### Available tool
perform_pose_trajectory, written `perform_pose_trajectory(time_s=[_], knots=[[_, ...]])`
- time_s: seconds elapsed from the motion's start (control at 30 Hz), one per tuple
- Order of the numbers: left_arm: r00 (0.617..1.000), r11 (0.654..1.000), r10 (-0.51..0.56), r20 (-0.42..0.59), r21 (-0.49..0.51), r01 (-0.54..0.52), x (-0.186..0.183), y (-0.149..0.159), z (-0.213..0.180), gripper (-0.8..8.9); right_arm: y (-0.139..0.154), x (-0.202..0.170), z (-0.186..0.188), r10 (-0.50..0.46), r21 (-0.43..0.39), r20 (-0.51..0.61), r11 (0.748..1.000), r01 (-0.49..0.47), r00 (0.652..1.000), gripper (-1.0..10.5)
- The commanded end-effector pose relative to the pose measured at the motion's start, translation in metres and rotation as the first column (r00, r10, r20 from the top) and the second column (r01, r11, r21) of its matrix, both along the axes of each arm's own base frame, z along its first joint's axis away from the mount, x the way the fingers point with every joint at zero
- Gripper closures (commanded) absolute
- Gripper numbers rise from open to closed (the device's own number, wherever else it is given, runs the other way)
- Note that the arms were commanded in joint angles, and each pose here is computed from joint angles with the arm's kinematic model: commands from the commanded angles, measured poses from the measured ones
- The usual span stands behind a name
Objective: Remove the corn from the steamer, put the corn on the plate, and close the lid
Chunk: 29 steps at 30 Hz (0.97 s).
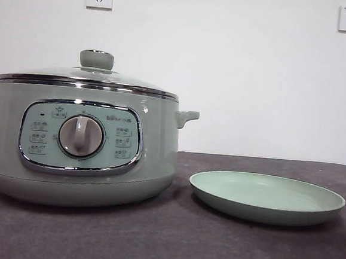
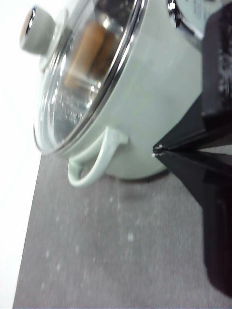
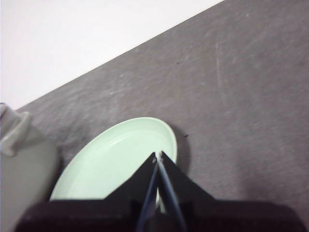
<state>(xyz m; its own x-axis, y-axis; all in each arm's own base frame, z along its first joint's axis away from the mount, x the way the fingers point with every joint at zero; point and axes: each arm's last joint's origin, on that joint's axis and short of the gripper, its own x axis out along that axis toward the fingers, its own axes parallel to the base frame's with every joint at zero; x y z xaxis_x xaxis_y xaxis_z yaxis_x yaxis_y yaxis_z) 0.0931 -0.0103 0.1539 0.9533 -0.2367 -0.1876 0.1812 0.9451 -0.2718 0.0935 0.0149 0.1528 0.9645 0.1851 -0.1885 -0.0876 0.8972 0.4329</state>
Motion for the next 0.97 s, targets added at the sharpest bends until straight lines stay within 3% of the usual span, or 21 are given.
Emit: perform_pose_trajectory(time_s=[0.03, 0.3, 0.63, 0.8, 0.97], knots=[[0.999, 0.998, -0.022, -0.023, -0.057, 0.021, 0.000, -0.001, -0.002, 8.22, 0.001, -0.001, 0.004, 0.015, 0.037, -0.004, 0.999, -0.015, 1.000, 9.6], [0.999, 0.996, -0.033, -0.034, -0.082, 0.030, -0.014, 0.000, 0.035, 8.22, 0.001, -0.007, 0.048, 0.056, 0.045, 0.041, 0.997, -0.058, 0.998, 9.6], [0.998, 0.996, -0.037, 0.054, -0.084, 0.041, -0.037, 0.001, 0.088, 8.22, 0.001, -0.008, 0.121, 0.091, -0.070, 0.087, 0.994, -0.085, 0.992, 9.5], [0.997, 0.995, -0.045, 0.056, -0.082, 0.049, -0.040, 0.001, 0.110, 8.22, 0.005, -0.001, 0.147, 0.194, -0.126, 0.049, 0.974, -0.187, 0.980, 9.5], [0.992, 0.988, -0.128, 0.016, -0.088, 0.129, -0.032, -0.002, 0.130, 8.22, 0.009, 0.011, 0.162, 0.295, -0.178, -0.021, 0.939, -0.293, 0.955, 9.5]])
